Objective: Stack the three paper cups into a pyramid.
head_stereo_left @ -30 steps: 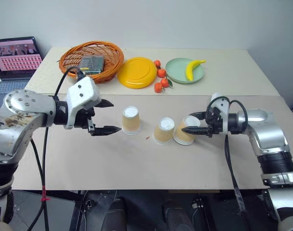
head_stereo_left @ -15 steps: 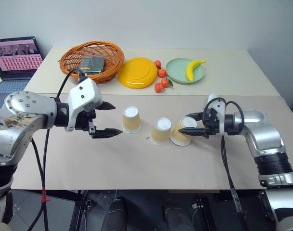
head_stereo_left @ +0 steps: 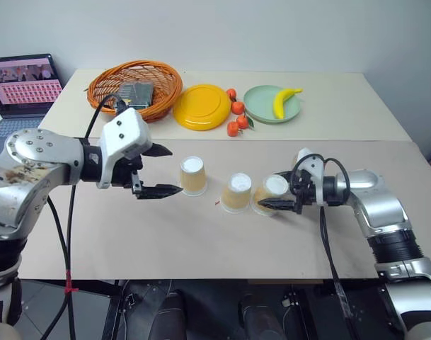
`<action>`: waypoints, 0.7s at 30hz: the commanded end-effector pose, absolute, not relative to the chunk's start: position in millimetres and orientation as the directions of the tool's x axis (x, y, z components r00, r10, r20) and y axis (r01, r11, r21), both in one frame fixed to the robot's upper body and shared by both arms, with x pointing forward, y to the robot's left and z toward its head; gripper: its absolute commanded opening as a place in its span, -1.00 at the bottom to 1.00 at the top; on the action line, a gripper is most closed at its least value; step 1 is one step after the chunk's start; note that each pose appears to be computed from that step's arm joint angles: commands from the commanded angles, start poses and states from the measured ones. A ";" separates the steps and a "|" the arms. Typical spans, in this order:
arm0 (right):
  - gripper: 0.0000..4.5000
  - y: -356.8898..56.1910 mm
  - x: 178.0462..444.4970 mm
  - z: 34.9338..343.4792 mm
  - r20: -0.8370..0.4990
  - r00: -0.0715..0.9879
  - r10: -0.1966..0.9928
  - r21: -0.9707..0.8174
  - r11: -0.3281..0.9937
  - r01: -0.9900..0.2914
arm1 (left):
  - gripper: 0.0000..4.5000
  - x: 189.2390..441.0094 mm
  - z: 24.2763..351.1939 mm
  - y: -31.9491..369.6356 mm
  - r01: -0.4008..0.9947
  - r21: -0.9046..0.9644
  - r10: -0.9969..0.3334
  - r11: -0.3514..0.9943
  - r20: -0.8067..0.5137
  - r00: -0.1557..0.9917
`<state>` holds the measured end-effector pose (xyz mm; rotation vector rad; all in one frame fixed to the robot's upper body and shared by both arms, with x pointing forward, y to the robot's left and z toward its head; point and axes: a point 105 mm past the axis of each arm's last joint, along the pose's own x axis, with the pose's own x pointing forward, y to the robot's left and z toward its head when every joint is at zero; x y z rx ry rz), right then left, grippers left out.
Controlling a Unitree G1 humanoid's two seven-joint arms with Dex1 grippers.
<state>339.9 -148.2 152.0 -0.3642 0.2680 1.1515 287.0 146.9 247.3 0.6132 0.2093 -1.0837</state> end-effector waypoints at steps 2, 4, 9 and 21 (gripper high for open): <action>0.98 -148.0 334.3 194.3 -0.314 0.393 0.864 -0.192 0.347 -0.918 | 1.00 286.7 260.9 146.3 0.855 0.413 -0.769 0.313 -0.419 0.483; 0.98 -149.0 333.4 200.8 -0.304 0.398 0.866 -0.190 0.354 -0.916 | 1.00 287.1 260.8 146.0 0.856 0.413 -0.769 0.312 -0.419 0.483; 0.98 -148.2 326.5 226.4 -0.264 0.397 0.879 -0.199 0.353 -0.914 | 1.00 288.8 261.1 145.5 0.856 0.413 -0.772 0.309 -0.416 0.480; 0.98 -165.5 319.2 301.7 -0.111 0.426 0.898 -0.287 0.382 -0.878 | 1.00 283.0 275.7 150.7 0.862 0.339 -0.826 0.376 -0.300 0.478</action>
